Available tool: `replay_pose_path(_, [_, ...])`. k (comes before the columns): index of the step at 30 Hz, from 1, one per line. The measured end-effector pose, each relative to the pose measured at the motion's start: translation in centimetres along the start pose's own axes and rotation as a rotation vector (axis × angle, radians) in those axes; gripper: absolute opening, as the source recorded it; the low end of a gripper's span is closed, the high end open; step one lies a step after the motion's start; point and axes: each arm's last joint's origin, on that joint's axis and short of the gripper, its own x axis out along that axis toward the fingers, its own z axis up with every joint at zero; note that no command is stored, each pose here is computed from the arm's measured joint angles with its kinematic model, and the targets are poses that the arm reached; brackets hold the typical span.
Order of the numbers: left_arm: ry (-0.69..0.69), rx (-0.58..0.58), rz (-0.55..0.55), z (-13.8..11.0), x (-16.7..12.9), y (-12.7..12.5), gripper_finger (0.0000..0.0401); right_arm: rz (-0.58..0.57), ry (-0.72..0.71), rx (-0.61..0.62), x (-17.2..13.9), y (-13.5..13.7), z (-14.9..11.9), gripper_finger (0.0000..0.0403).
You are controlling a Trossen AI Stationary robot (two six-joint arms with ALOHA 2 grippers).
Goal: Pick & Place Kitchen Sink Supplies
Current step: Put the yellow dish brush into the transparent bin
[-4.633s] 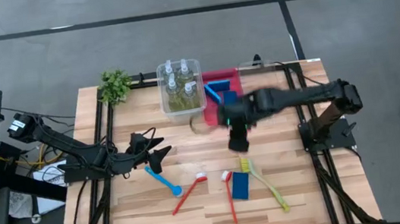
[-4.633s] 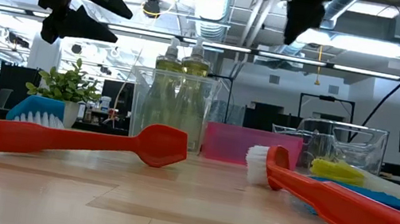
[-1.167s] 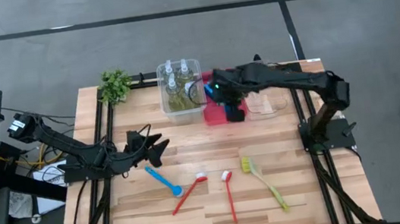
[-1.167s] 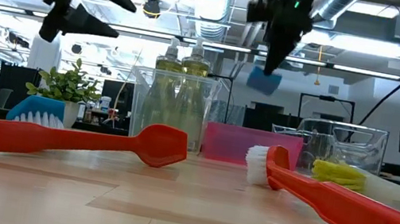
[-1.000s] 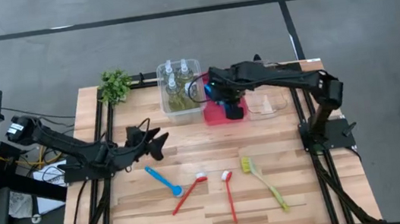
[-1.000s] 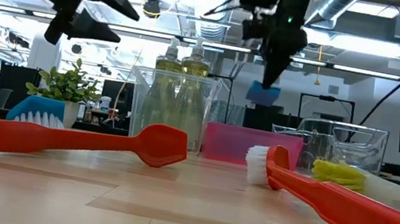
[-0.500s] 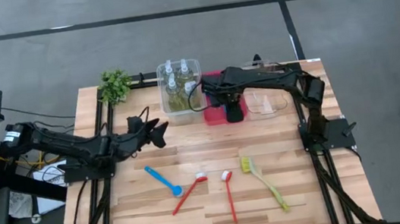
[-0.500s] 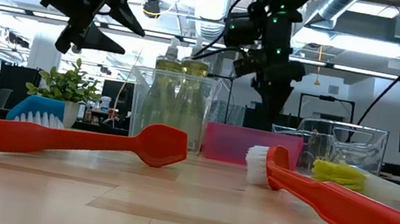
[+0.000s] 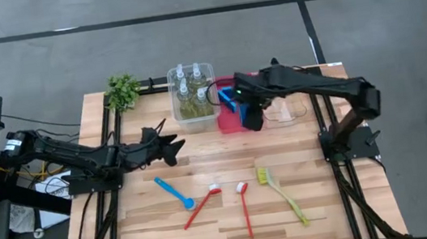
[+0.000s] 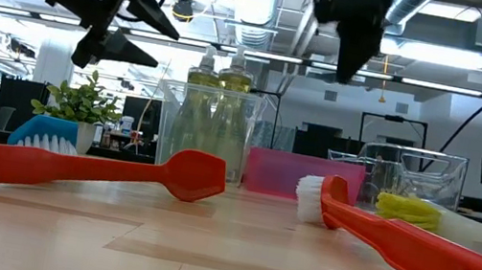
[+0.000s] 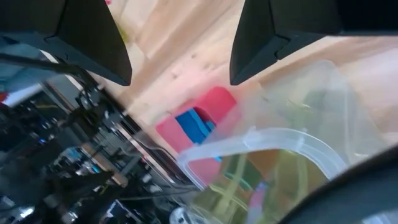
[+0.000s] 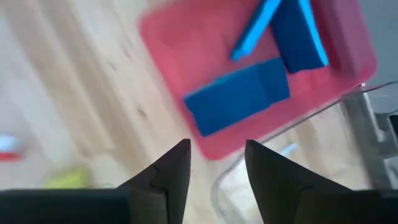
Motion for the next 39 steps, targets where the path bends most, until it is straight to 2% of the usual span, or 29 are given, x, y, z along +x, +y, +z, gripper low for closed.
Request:
replay_pose_path(4, [0.016,0.003,-0.021,-0.3,-0.2,-0.3,0.0273,0.042,-0.081,0.057,-2.7,1.6,-1.3,0.0131])
replay_pose_path(9, [0.030,0.012,-0.043,-0.6,-0.5,-0.6,0.0273,0.100,-0.098,0.058,-5.1,4.3,-3.5,0.0123])
replay_pose_path(19, [0.053,0.080,-0.083,-1.1,-1.1,-1.1,0.0273,0.157,-0.103,0.058,-7.6,10.4,-7.5,0.0123])
replay_pose_path(25, [0.089,0.112,-0.124,-1.3,-1.2,-1.3,0.0273,0.102,-0.117,0.179,-7.0,14.2,-8.7,0.0127])
replay_pose_path(30, [0.115,0.136,-0.155,-1.4,-1.2,-1.3,0.0273,0.052,-0.045,0.229,-5.5,17.0,-9.8,0.0153])
replay_pose_path(35, [0.122,0.136,-0.161,-1.4,-1.2,-1.4,0.0273,-0.028,0.020,0.248,-3.6,19.5,-10.6,0.0184])
replay_pose_path(39, [0.161,0.133,-0.202,-1.5,-1.2,-1.5,0.0273,-0.086,0.053,0.229,-1.7,21.2,-10.9,0.0193])
